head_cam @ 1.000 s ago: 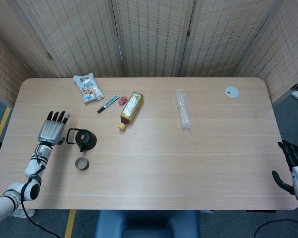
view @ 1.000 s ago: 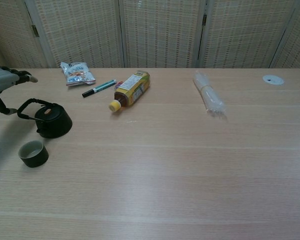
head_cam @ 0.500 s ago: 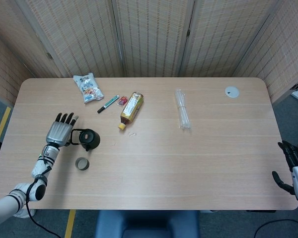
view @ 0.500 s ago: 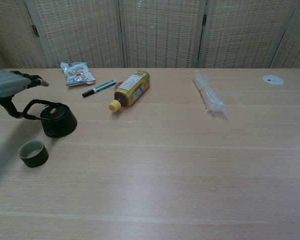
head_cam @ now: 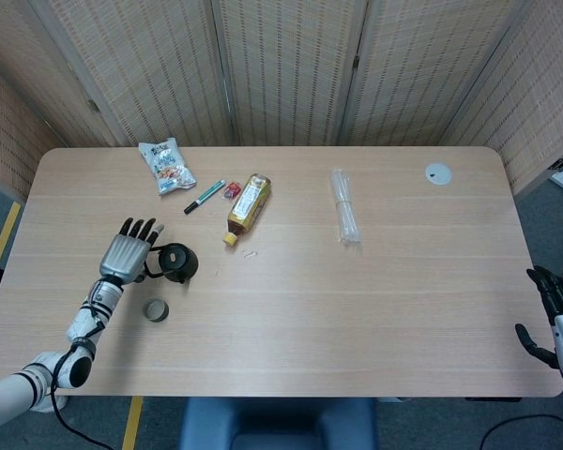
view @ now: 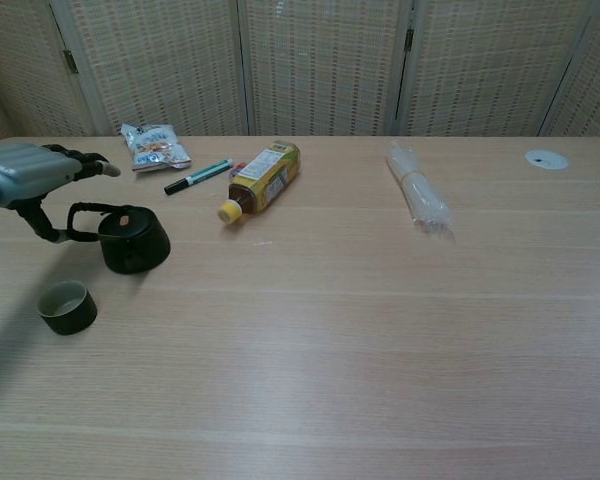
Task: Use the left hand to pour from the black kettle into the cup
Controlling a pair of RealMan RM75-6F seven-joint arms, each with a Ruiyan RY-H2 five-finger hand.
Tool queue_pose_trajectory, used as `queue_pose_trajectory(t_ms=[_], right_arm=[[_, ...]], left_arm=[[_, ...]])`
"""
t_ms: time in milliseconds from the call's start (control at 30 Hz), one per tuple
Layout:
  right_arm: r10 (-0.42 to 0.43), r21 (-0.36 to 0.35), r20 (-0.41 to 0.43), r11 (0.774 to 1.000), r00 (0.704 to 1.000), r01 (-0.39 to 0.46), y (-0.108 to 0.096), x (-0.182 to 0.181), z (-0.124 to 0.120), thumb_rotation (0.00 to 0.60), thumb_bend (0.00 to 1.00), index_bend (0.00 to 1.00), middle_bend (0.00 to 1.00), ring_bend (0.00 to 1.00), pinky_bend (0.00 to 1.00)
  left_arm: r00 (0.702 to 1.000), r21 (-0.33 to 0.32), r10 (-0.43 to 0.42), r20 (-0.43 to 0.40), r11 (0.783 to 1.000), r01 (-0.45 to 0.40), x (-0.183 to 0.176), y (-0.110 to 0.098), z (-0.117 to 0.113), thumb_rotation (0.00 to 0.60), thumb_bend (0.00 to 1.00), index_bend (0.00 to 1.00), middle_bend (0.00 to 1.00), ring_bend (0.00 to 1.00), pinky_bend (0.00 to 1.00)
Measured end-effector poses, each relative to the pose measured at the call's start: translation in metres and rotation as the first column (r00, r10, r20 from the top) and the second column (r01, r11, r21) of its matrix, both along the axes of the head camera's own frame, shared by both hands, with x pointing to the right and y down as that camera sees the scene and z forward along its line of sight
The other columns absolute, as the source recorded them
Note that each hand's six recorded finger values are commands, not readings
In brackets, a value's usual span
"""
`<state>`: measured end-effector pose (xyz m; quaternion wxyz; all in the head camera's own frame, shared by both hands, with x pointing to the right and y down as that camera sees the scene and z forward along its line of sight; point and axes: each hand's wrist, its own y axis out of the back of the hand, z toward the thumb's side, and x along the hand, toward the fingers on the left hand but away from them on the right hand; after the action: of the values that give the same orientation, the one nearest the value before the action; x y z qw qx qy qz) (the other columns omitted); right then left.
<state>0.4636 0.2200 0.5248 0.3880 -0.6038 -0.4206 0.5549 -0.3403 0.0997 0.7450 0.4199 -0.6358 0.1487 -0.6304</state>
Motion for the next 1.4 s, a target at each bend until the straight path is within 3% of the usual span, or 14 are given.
queue_pose_trajectory(t_ms=[667, 1000, 1400], right_arm=[[0.013, -0.007, 0.008, 1.000, 1.000, -0.013, 0.002, 0.006, 0.001, 0.600, 0.35, 0.07, 0.12, 0.14, 0.00], [0.021, -0.008, 0.009, 1.000, 1.000, -0.021, 0.005, 0.008, 0.000, 0.600, 0.35, 0.07, 0.12, 0.15, 0.00], [0.004, -0.002, 0.018, 1.000, 1.000, -0.004, 0.002, 0.002, 0.000, 0.600, 0.35, 0.07, 0.12, 0.15, 0.00]], left_arm=[[0.994, -0.001, 0.105, 0.005, 0.994, -0.105, 0.057, 0.002, 0.001, 0.600, 0.35, 0.03, 0.05, 0.06, 0.00], [0.997, -0.020, 0.064, 0.032, 0.998, -0.063, 0.054, -0.004, 0.006, 0.600, 0.35, 0.03, 0.05, 0.06, 0.00], [0.996, -0.021, 0.092, -0.020, 0.996, -0.092, 0.045, 0.013, -0.019, 0.600, 0.35, 0.10, 0.10, 0.10, 0.00]])
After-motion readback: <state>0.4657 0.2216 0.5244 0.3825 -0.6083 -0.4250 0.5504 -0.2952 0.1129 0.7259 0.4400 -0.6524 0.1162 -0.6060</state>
